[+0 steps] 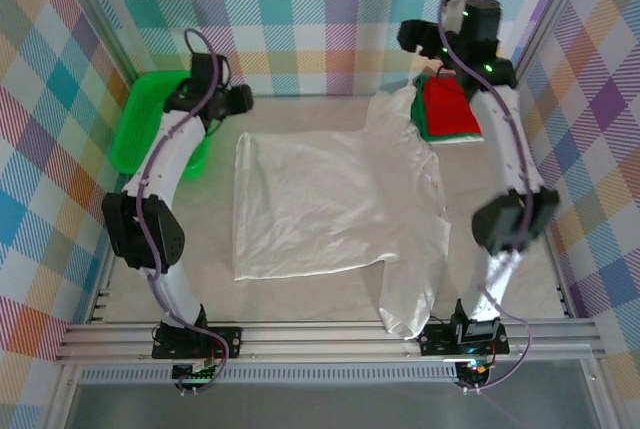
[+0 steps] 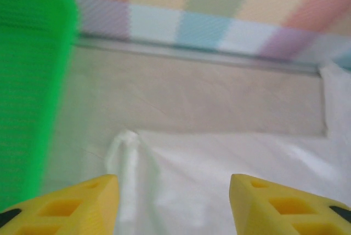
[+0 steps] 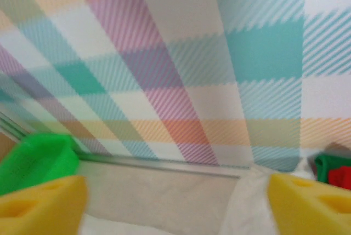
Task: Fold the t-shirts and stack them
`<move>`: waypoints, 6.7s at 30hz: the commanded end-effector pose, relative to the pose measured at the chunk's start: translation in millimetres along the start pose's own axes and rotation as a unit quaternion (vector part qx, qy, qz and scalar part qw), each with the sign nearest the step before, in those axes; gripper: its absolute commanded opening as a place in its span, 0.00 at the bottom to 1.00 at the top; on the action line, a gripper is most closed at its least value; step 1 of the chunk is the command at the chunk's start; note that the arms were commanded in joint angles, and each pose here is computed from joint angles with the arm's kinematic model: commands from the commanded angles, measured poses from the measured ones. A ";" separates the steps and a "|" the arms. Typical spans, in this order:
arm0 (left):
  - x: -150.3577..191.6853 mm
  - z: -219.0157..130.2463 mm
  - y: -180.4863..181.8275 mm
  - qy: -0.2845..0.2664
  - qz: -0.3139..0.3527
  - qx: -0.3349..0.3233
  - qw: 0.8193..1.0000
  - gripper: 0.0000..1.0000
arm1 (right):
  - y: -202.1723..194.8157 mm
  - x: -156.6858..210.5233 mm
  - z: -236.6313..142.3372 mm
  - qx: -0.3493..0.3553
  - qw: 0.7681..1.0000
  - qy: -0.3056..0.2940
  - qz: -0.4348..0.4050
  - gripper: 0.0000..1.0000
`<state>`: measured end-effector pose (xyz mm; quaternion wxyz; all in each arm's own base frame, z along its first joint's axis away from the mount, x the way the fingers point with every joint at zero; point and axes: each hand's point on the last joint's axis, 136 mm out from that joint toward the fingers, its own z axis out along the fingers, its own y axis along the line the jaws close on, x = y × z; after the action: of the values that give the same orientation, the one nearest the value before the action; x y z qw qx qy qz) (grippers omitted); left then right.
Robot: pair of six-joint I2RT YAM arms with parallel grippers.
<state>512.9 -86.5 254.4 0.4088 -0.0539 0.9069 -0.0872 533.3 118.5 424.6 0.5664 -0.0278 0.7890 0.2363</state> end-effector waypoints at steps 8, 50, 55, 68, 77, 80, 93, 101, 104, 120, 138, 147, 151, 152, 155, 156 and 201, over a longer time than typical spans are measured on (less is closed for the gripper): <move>95.4 115.8 -2.9 0.140 -0.094 -0.017 0.986 0.38 | -89.1 205.5 70.4 0.158 0.957 0.213 0.116 0.00; 45.5 -7.8 0.9 0.062 -0.137 -0.012 0.989 0.56 | -6.6 168.3 18.2 0.078 0.968 0.200 0.132 0.23; 162.9 -64.6 72.7 0.162 -0.137 -0.144 0.967 0.59 | 4.8 257.8 -100.4 0.115 0.954 0.254 0.110 0.28; 299.1 -79.5 136.5 0.312 -0.239 -0.194 0.899 0.60 | -6.3 422.3 -256.4 0.202 0.856 0.429 0.206 0.37; 330.4 -63.5 129.4 0.339 -0.249 -0.165 0.892 0.55 | -8.7 451.7 -277.6 0.236 0.819 0.467 0.235 0.44; 327.5 -56.1 129.2 0.335 -0.244 -0.159 0.896 0.44 | -10.1 460.0 -288.4 0.251 0.803 0.483 0.241 0.48; 304.2 -55.4 125.9 0.315 -0.224 -0.145 0.911 0.00 | 35.6 501.8 -336.5 0.173 0.735 0.599 0.267 0.53; 304.0 -53.1 121.7 0.313 -0.233 -0.132 0.911 0.00 | 55.2 528.7 -338.5 0.145 0.715 0.636 0.251 0.54; 297.8 -55.7 119.7 0.307 -0.234 -0.129 0.913 0.00 | 58.9 538.5 -330.1 0.141 0.715 0.641 0.240 0.53; 302.6 -84.1 126.2 0.293 -0.267 -0.135 0.908 0.00 | 24.4 471.8 -325.5 0.234 0.765 0.556 0.223 0.00; 211.1 -64.9 111.0 0.229 -0.249 -0.076 0.938 0.00 | -16.6 321.4 -201.3 0.194 0.862 0.429 0.187 0.00; 195.7 -31.0 126.0 0.245 -0.228 -0.096 0.937 0.00 | -39.0 278.9 -140.6 0.198 0.880 0.405 0.150 0.00; 195.7 -24.6 130.4 0.253 -0.217 -0.105 0.937 0.00 | -44.2 276.4 -120.8 0.193 0.880 0.406 0.151 0.00; 193.9 -22.5 131.1 0.253 -0.216 -0.106 0.937 0.00 | -45.4 276.7 -116.5 0.192 0.880 0.407 0.151 0.00; 188.9 -15.1 132.0 0.256 -0.217 -0.106 0.936 0.00 | -48.3 274.9 -105.6 0.191 0.881 0.406 0.152 0.00; 188.0 -12.6 133.0 0.257 -0.216 -0.109 0.936 0.00 | -49.4 274.4 -101.9 0.191 0.881 0.407 0.151 0.01; 189.9 1.4 2.2 0.204 -0.010 -0.034 0.978 0.47 | -91.4 348.6 83.2 0.203 0.883 0.399 0.141 0.21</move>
<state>390.5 -122.5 110.7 0.1995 -0.0668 0.9741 -0.0825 505.5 153.0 58.7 0.1579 0.1052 0.9732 0.1297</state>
